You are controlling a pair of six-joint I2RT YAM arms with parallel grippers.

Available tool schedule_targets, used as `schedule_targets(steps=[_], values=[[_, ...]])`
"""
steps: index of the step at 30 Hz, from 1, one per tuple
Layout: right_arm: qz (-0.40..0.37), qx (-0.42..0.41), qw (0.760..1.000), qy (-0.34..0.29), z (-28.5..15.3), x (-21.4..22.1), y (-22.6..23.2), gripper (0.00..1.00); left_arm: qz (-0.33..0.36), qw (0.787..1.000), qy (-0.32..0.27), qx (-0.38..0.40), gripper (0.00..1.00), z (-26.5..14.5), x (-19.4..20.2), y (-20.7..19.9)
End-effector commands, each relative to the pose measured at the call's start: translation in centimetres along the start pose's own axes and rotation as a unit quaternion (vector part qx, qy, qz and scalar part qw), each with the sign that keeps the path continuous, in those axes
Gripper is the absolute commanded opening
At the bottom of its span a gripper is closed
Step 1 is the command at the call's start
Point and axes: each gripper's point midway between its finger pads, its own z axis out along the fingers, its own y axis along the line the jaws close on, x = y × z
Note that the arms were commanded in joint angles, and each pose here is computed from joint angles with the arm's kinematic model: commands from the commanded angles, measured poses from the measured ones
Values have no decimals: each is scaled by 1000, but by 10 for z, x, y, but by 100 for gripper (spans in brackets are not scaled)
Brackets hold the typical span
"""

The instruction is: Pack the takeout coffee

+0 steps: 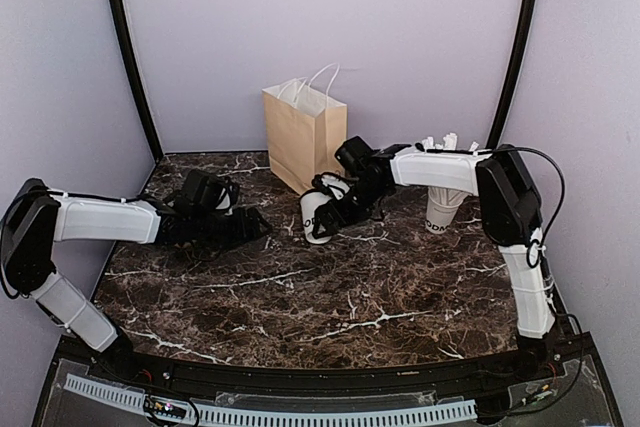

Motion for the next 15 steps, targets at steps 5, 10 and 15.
schedule_targets(steps=[5,10,15], values=[[34,86,996,-8,7,-10,-24,99,-5,999,-17,33,76,-1,-5,-11],[15,11,1000,-2,8,-1,0,99,21,996,-29,79,77,14,-22,-35],[-22,-73,997,5,-9,16,28,99,6,993,-6,114,80,39,-39,-68]])
